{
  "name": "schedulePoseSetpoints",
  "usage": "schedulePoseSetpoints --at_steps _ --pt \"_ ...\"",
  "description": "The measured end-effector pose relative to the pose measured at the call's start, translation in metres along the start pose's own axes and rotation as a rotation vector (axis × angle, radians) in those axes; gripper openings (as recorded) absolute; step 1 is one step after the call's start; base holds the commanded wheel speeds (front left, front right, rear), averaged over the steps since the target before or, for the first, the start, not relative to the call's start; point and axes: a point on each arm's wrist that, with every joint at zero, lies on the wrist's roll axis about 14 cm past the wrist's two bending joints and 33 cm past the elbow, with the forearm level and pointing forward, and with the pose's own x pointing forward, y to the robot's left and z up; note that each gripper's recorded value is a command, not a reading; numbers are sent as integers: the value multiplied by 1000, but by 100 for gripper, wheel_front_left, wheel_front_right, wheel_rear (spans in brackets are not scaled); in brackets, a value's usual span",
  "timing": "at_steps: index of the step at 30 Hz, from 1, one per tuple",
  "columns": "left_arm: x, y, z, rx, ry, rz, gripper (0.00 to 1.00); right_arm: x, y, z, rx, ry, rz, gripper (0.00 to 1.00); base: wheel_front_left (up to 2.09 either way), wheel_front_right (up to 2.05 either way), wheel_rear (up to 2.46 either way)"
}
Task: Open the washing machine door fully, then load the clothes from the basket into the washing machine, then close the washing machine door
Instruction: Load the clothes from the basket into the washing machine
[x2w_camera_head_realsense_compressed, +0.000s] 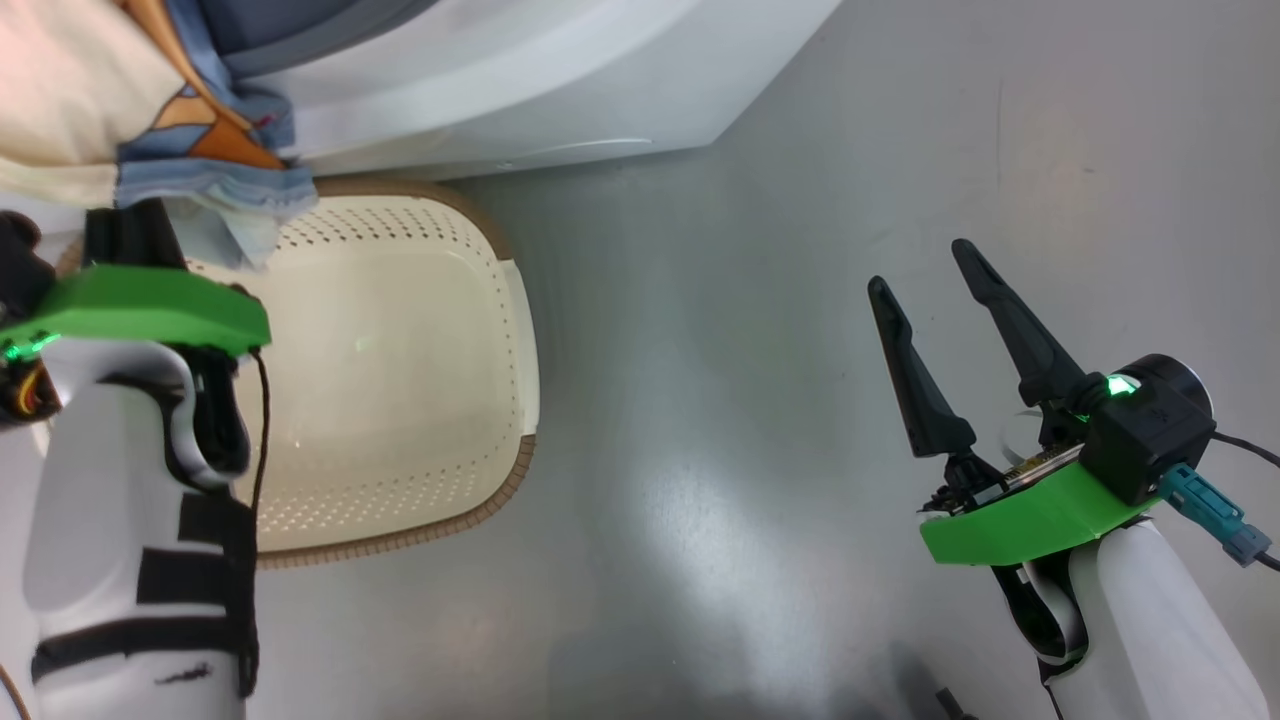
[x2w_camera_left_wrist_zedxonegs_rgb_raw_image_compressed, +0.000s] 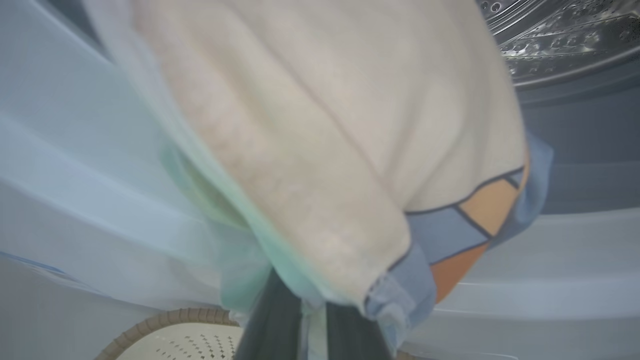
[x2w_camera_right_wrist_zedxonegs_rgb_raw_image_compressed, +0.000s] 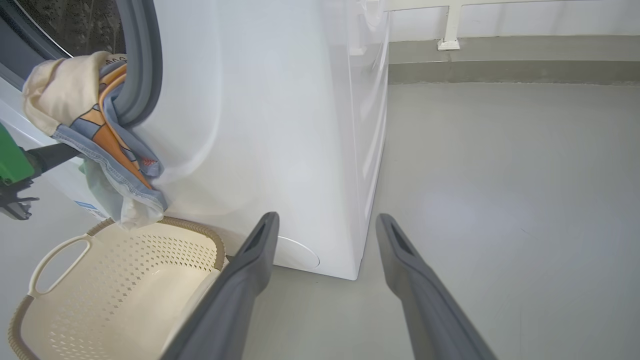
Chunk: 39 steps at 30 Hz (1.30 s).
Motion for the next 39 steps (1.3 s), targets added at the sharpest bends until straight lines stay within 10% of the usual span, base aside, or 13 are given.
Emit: schedulePoseSetpoints --at_steps 18,39 --pt "-13 -44 94 64 -177 -130 0 -7 11 18 31 -35 -4 100 0 0 0" --pt "113 -91 150 272 -211 -141 0 -75 -22 -5 33 92 -166 100 0 0 0"
